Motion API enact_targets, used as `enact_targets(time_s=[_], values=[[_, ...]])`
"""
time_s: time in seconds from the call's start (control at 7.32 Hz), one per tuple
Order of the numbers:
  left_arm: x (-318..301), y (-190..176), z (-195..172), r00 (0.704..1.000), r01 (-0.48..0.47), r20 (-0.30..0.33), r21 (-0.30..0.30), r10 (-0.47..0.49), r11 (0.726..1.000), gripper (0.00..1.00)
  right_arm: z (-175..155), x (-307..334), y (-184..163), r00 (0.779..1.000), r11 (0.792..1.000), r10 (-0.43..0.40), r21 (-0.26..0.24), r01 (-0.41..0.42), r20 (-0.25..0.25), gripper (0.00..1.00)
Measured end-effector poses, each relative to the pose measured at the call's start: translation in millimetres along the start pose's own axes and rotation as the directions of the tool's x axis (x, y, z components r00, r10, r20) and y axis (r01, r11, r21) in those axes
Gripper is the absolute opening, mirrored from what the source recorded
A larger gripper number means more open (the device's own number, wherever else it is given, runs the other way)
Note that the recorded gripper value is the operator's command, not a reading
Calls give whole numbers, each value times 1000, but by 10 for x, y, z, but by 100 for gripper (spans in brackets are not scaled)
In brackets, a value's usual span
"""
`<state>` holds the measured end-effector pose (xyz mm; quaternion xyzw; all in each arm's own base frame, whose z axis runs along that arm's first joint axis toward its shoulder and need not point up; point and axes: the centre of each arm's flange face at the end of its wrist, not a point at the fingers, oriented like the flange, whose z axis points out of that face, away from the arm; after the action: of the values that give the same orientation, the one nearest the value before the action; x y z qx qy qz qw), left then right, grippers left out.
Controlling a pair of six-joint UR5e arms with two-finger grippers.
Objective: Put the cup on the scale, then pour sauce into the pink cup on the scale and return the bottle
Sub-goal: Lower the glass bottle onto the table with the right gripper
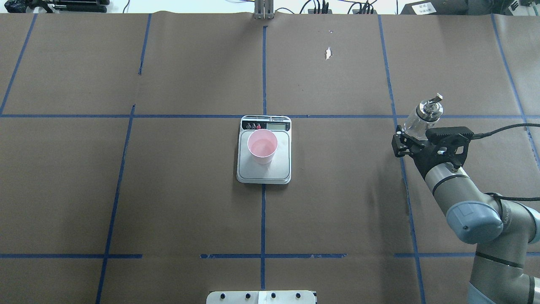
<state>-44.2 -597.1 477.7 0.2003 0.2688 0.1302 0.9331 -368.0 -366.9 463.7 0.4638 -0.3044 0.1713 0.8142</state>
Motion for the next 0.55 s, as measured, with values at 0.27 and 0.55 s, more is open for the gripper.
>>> enact_targets(time_s=[0.27,0.55], values=[[-2,0,3,1000,1,0,-1,-1,1000,100,24,14,40,1000,1000,10,-7,-10,-5,0],[-5,2,8,1000,2,0,-2,-2,1000,100,70,36,115,1000,1000,-1,-15,0,-14,0]])
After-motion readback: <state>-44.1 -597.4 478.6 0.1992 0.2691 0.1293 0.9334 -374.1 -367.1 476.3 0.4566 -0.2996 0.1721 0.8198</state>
